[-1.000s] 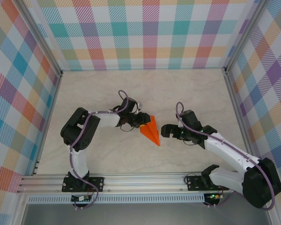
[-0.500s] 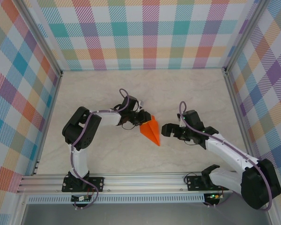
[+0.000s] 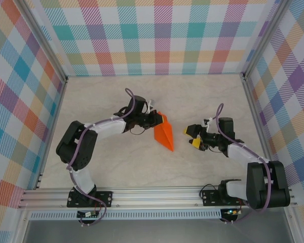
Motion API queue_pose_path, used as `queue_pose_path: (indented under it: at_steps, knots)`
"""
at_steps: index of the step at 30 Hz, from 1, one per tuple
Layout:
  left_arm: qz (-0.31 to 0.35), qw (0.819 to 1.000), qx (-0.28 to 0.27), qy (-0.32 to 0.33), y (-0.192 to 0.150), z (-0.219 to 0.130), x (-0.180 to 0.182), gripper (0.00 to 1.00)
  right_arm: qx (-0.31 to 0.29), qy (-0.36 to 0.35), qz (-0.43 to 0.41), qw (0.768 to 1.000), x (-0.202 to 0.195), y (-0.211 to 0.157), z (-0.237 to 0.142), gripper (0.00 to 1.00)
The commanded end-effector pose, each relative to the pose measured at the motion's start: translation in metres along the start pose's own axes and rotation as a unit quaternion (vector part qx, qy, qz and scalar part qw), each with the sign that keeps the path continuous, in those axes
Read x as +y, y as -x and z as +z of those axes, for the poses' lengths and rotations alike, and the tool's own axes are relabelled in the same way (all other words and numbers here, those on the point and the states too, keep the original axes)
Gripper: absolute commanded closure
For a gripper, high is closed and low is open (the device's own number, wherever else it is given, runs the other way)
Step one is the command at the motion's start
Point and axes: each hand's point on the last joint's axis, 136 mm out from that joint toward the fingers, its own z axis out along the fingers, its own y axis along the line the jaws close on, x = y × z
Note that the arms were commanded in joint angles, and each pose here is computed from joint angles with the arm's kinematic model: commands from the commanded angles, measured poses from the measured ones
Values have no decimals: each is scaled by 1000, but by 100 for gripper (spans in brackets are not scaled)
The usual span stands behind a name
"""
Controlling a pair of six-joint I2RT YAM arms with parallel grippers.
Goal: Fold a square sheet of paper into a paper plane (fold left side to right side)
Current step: Turn over the paper at the center of the table.
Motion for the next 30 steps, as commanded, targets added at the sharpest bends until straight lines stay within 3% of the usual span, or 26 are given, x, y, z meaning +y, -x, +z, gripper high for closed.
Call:
queue_pose_path:
  at_steps: [1, 6, 12, 17, 25, 30]
  knots:
    - [60, 997, -49, -26, 25, -38, -54, 97, 33, 88, -64, 994, 46, 0, -5, 0]
    - [87, 989, -100, -65, 48, -74, -100, 98, 36, 139, -103, 984, 76, 5, -10, 0]
    - [103, 981, -117, -117, 57, -97, -140, 98, 58, 179, -167, 968, 129, -8, -8, 0]
    - [102, 978, -116, -142, 56, -103, -153, 98, 74, 202, -191, 958, 160, -19, 0, 0]
    - [100, 969, -106, -198, 50, -113, -174, 98, 81, 202, -165, 962, 167, -18, 13, 0]
    - [96, 971, -95, -196, 43, -111, -169, 98, 78, 204, -178, 960, 172, -21, 7, 15]
